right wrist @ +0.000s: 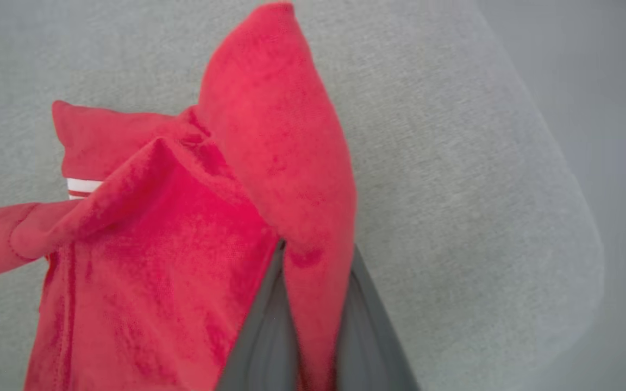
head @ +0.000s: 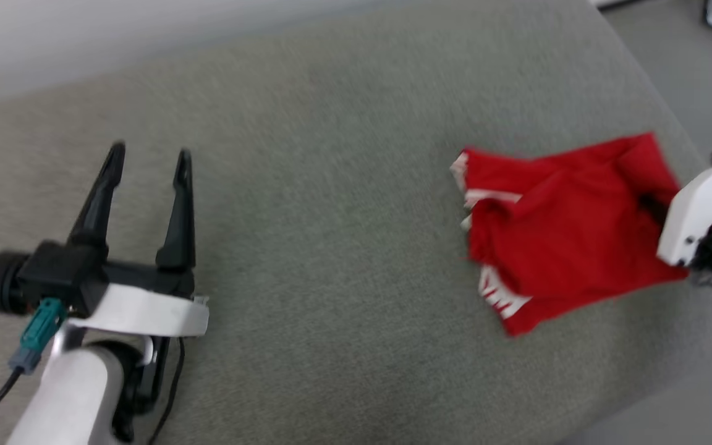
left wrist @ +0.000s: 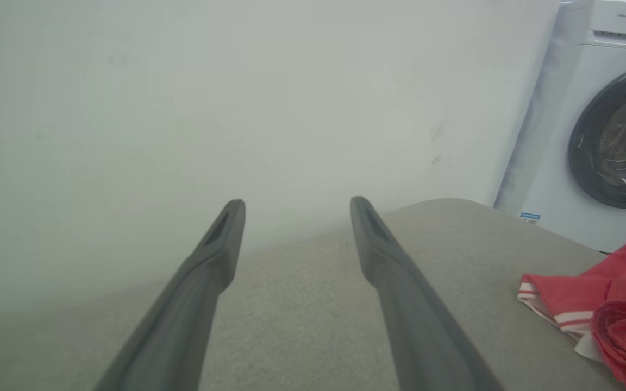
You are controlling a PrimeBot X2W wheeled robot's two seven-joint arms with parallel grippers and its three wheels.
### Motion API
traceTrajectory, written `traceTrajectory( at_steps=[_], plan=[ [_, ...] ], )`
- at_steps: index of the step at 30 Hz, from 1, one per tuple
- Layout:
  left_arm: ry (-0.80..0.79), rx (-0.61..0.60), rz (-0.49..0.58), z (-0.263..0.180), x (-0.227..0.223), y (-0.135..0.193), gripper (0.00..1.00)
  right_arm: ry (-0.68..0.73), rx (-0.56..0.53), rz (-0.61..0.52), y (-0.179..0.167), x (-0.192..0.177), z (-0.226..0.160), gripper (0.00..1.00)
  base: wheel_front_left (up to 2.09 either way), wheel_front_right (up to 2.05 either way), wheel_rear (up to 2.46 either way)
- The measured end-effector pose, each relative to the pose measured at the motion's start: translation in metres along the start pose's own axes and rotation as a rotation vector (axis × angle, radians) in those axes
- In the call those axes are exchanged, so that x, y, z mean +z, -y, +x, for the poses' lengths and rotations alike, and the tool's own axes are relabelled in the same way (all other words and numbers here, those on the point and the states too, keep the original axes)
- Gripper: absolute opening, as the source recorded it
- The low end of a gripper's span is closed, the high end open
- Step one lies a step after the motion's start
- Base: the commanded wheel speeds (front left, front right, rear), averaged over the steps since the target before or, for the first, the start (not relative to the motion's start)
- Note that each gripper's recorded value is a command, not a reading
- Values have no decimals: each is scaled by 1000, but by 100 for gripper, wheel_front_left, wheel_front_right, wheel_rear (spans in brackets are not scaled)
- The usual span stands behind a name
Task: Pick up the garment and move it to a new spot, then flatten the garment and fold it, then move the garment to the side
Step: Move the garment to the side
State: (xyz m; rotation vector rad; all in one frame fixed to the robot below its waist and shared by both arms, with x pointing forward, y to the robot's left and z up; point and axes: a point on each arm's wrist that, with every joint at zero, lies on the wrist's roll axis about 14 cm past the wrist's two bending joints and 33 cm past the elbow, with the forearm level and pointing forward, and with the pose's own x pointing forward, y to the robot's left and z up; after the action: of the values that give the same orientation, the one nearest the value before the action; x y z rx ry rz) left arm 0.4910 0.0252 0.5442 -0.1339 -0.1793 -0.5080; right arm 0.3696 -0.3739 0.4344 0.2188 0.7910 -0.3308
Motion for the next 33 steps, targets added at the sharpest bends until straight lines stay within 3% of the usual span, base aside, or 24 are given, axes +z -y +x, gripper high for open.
traceTrajectory(
  at_steps=[6,10,13,14,15,16,21,28,33],
  plan=[
    [-30,-98,-38,38,-37,12,100,118,-177,15,53,37,20,0,0,0,0],
    [-56,-126,-51,50,-63,10,100,206,-257,-6,72,62,35,0,0,0,0],
    [-82,-125,-62,53,-82,5,100,214,-300,-14,80,60,51,0,0,0,0],
    [-91,-124,-65,53,-88,3,100,218,-315,-27,83,59,56,11,0,0,0],
    [-98,-124,-63,53,-93,2,100,227,-326,-37,84,58,60,72,0,0,0],
    [-104,-121,-64,53,-97,-1,100,240,-333,-41,84,58,64,100,0,0,0],
    [-117,-104,-57,50,-102,-8,100,334,-337,-94,77,65,73,100,0,0,0],
    [-103,-51,-85,35,-84,-5,100,478,-365,-249,90,97,33,100,0,0,0],
    [-119,16,-93,7,-69,-7,100,538,-316,-290,80,95,9,100,0,0,0]
  ],
)
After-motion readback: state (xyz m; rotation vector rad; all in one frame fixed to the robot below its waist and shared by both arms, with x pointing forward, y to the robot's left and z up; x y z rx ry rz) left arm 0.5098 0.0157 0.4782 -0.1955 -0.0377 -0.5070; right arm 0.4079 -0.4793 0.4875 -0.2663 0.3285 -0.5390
